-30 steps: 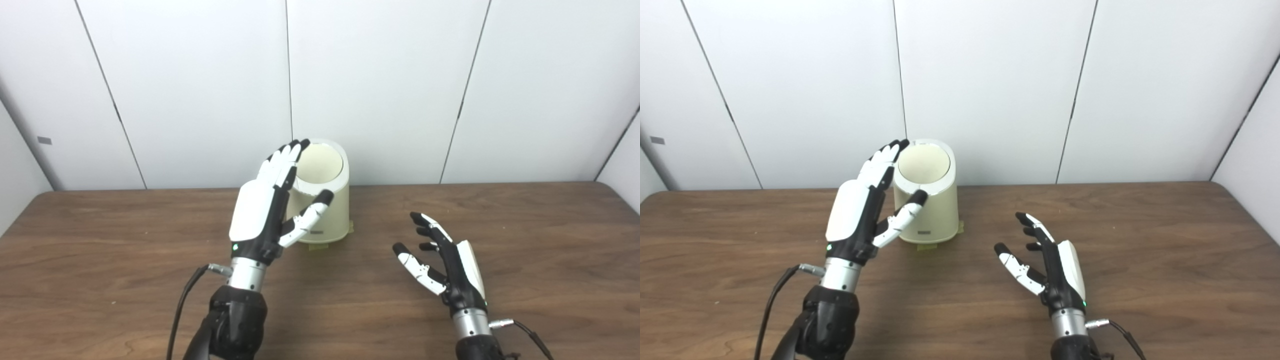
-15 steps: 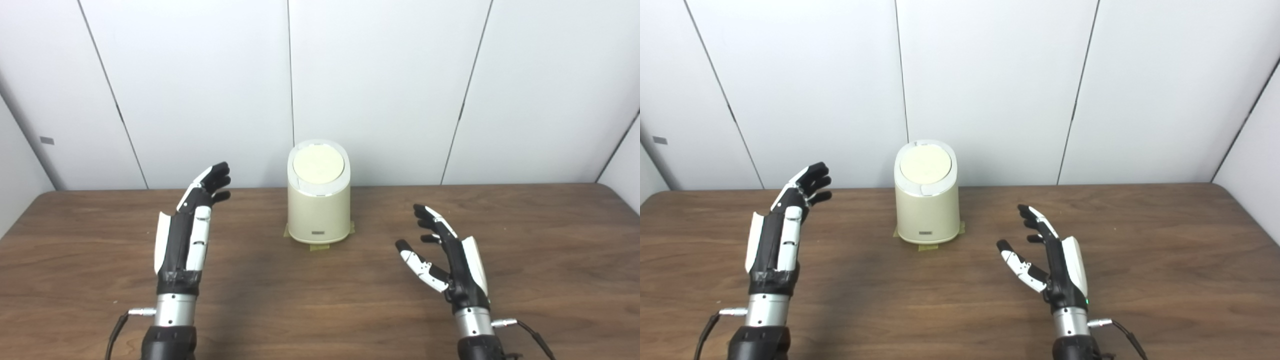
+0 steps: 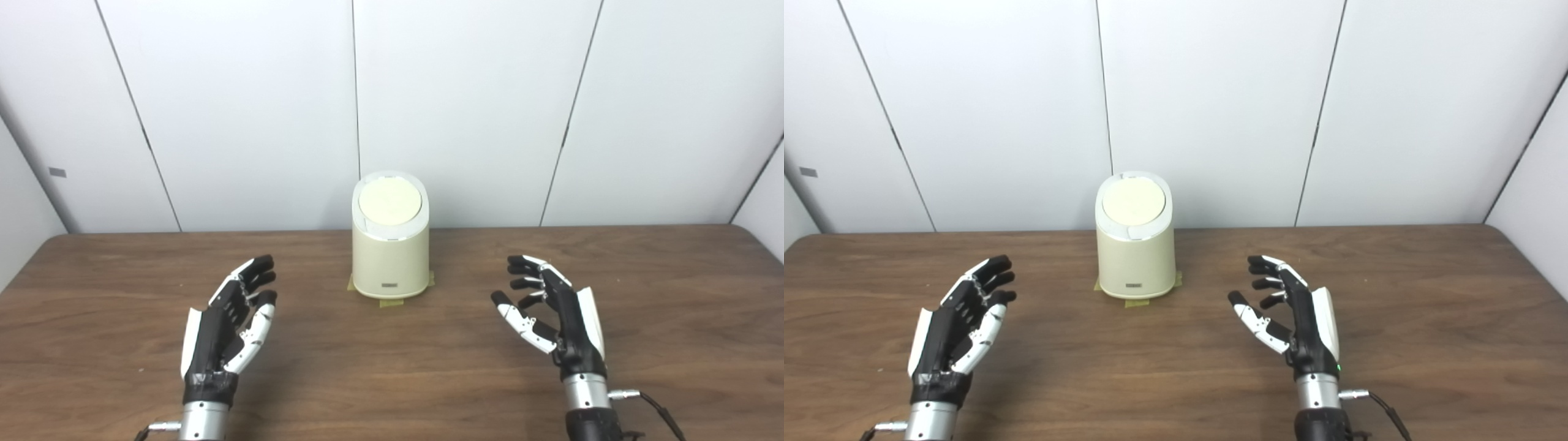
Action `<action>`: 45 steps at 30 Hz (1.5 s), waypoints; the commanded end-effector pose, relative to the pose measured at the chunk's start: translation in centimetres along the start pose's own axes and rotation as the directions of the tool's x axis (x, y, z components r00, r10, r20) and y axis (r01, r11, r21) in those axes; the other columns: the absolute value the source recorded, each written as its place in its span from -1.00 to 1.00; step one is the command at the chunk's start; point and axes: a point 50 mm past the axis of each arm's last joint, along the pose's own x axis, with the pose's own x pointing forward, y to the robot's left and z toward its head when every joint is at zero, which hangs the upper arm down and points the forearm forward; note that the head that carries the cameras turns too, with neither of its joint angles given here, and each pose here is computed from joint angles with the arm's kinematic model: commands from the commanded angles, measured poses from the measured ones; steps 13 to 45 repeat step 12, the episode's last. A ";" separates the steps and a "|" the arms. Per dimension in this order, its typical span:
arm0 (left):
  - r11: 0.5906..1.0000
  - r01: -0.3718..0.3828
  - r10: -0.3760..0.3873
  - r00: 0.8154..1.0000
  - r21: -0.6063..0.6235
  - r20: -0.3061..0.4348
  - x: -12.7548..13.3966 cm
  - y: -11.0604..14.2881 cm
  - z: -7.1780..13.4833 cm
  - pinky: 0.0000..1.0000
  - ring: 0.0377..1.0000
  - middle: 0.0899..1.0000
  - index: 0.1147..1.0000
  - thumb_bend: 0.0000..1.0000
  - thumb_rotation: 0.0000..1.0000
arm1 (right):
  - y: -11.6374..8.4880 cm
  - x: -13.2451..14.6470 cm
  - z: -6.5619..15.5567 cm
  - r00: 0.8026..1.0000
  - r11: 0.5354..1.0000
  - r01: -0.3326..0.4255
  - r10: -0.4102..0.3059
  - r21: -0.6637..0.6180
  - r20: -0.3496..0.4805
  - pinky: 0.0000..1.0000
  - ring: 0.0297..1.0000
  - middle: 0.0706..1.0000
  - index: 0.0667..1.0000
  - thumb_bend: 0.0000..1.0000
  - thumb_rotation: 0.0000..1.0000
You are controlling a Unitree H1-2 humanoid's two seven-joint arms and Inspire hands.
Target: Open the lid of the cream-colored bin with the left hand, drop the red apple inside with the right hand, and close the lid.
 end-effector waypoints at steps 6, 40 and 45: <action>0.991 0.017 -0.023 0.999 0.132 0.040 0.1 -0.6 -0.1 0.36 0.56 0.59 0.50 -0.54 -0.12 | -0.9 0.0 0.8 0.999 1.000 -0.006 0.005 0.018 0.046 -0.16 0.08 0.15 0.22 -0.45 -0.33; 0.965 0.027 -0.045 0.997 0.261 0.061 -0.1 -0.4 -0.6 0.27 0.47 0.51 0.48 -0.58 -0.04 | -1.0 0.2 0.6 0.999 1.000 -0.019 0.020 -0.013 0.031 -0.33 -0.15 -0.02 0.19 -0.42 -0.37; 0.965 0.027 -0.045 0.997 0.261 0.061 -0.1 -0.4 -0.6 0.27 0.47 0.51 0.48 -0.58 -0.04 | -1.0 0.2 0.6 0.999 1.000 -0.019 0.020 -0.013 0.031 -0.33 -0.15 -0.02 0.19 -0.42 -0.37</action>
